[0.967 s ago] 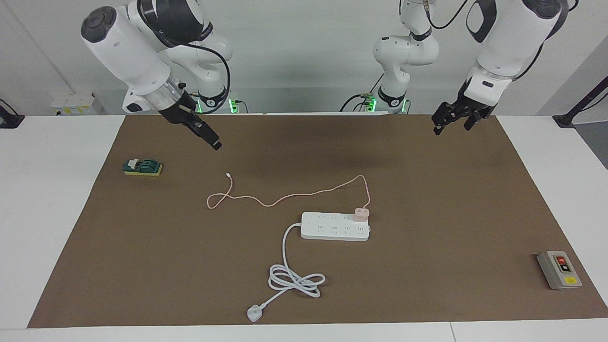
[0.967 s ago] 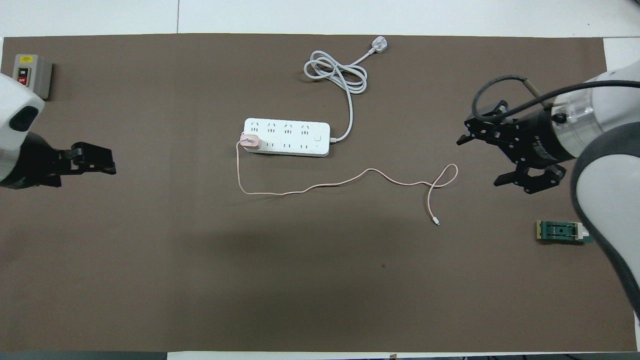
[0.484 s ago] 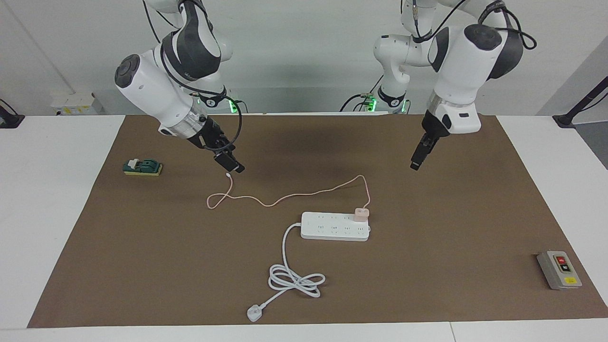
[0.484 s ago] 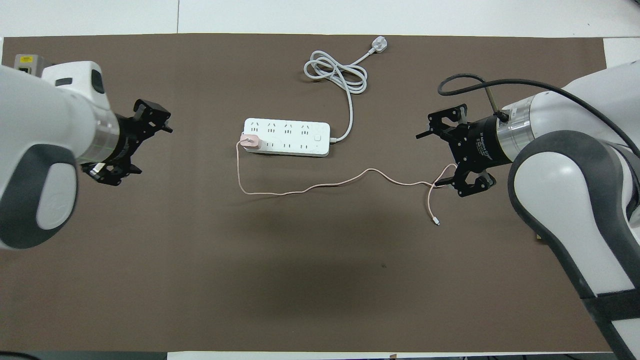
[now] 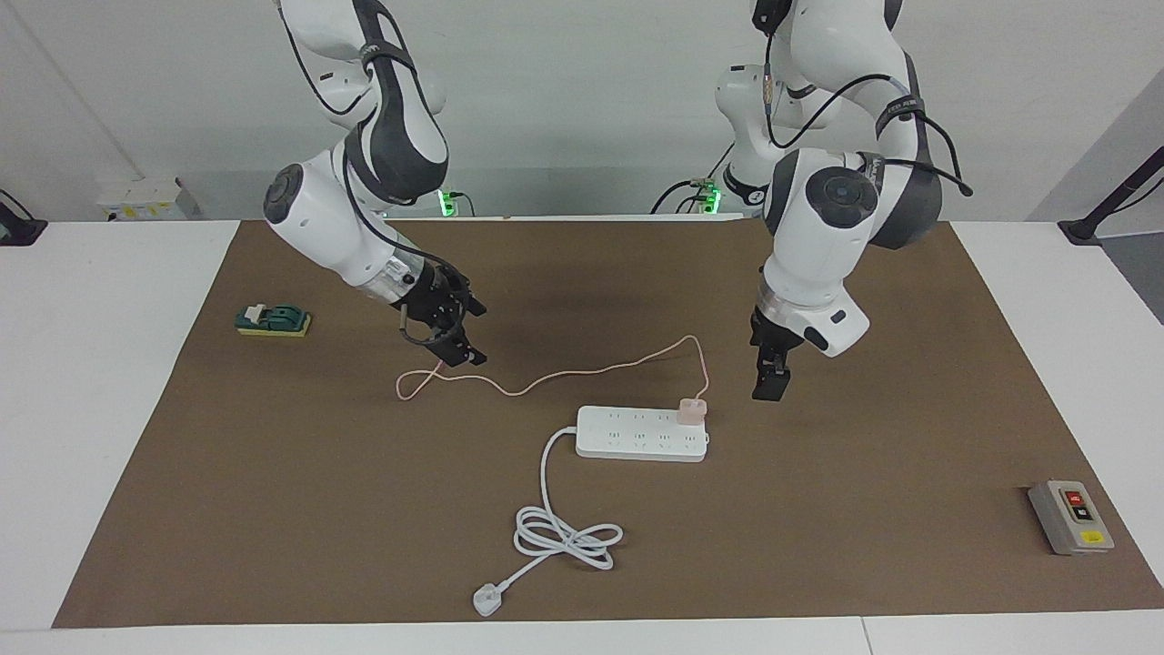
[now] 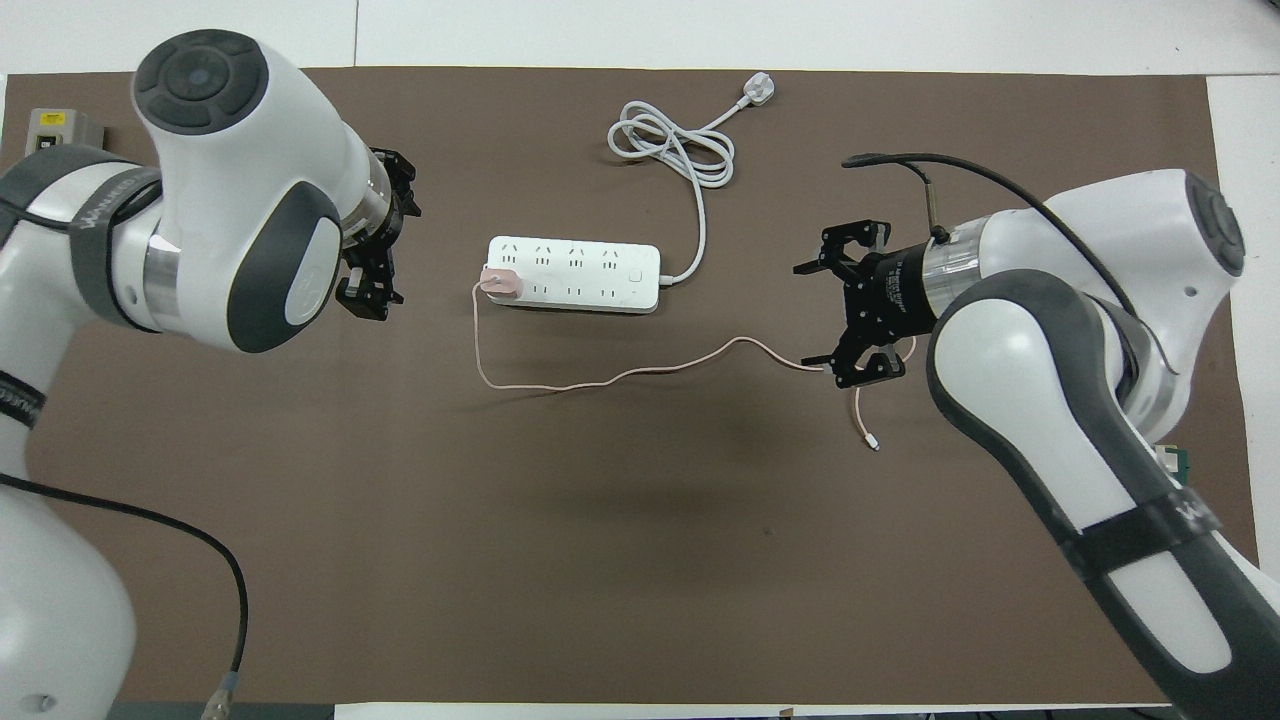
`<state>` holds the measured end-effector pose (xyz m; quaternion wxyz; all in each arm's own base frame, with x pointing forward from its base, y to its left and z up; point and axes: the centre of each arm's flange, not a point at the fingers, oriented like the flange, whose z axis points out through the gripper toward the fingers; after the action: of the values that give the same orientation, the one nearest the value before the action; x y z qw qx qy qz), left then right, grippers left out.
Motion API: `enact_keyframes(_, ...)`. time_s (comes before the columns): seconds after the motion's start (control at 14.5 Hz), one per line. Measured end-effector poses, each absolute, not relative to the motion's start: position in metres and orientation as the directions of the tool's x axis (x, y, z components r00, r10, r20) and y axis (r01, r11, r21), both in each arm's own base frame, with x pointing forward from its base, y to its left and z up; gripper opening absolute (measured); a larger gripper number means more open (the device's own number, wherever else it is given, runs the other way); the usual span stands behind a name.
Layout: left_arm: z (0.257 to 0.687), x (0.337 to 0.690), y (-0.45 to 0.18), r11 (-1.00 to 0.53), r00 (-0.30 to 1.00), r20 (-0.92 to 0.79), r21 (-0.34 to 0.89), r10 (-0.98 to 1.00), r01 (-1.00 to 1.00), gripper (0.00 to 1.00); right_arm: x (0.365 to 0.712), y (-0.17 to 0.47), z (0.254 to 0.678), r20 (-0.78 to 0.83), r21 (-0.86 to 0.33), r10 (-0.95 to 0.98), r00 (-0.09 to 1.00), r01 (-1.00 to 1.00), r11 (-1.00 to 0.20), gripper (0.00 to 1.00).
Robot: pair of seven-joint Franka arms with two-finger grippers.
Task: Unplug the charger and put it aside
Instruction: 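Move the left gripper to the charger while the right gripper reaches the strip, then grasp the charger with the left gripper while the right gripper grips the strip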
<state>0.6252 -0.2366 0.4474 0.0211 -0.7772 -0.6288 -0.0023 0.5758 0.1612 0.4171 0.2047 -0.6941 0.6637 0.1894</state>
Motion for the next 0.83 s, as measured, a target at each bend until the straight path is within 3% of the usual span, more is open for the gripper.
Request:
enact_keyframes(0.28,0.4,0.649,-0.279,-0.141,0.141,0.028,-0.034,0.99,0.989,1.0,0.582,0.207,0.374,-0.548,-0.003,-0.836,0.037,-0.999,-0.041,1.0)
enact_keyframes(0.83,0.39,0.652,-0.283,-0.115,0.115,0.012,-0.014,0.993,0.993,1.0,0.632,0.262,0.352,-0.584,-0.035,-0.806,0.092,-0.995,-0.088,1.0)
